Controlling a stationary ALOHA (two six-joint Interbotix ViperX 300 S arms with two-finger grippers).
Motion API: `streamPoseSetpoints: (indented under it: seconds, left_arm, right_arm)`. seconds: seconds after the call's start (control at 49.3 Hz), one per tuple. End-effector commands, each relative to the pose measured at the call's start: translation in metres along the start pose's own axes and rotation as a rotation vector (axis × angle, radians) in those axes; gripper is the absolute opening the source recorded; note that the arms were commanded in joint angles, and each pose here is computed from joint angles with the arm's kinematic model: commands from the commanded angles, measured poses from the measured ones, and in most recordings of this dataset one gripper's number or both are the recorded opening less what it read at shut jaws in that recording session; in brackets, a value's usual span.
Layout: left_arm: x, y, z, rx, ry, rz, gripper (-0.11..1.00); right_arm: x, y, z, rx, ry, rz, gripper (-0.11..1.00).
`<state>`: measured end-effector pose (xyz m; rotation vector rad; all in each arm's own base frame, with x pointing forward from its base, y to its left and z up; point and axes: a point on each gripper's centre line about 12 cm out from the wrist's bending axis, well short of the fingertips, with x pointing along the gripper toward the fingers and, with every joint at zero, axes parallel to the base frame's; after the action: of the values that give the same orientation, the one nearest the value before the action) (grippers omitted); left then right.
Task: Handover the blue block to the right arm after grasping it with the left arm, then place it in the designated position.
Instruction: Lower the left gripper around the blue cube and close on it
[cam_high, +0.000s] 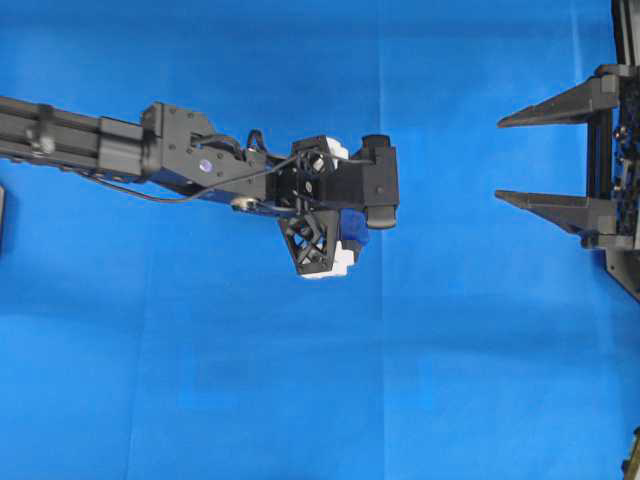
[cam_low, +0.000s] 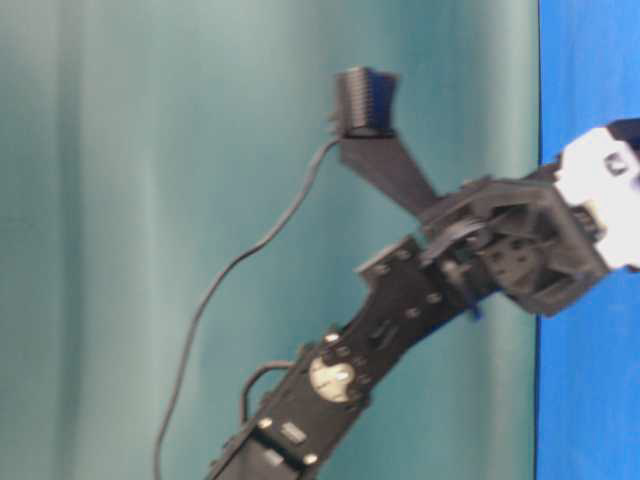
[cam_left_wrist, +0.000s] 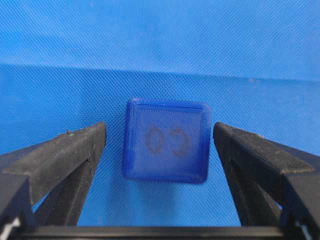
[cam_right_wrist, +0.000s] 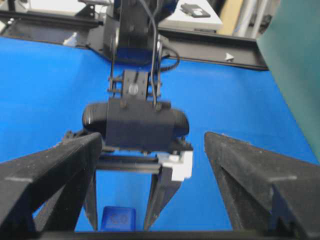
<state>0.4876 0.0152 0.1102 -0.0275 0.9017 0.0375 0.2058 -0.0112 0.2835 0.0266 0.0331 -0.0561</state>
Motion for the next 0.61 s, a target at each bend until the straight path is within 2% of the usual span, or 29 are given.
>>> streamPoseSetpoints:
  seconds: [0.0, 0.466, 0.588]
  left_arm:
    - [-0.002, 0.0, 0.012, 0.0, -0.044, -0.001, 0.91]
    - [0.009, 0.001, 0.005, 0.004, -0.032, 0.001, 0.89]
    - [0.008, -0.001, 0.007, 0.01, -0.028, -0.001, 0.81]
  right_arm:
    - [0.002, -0.001, 0.004, 0.003, -0.011, -0.003, 0.96]
    - [0.002, -0.001, 0.003, 0.002, -0.002, -0.003, 0.96]
    - [0.002, -0.001, 0.003, 0.003, 0.0, -0.003, 0.96]
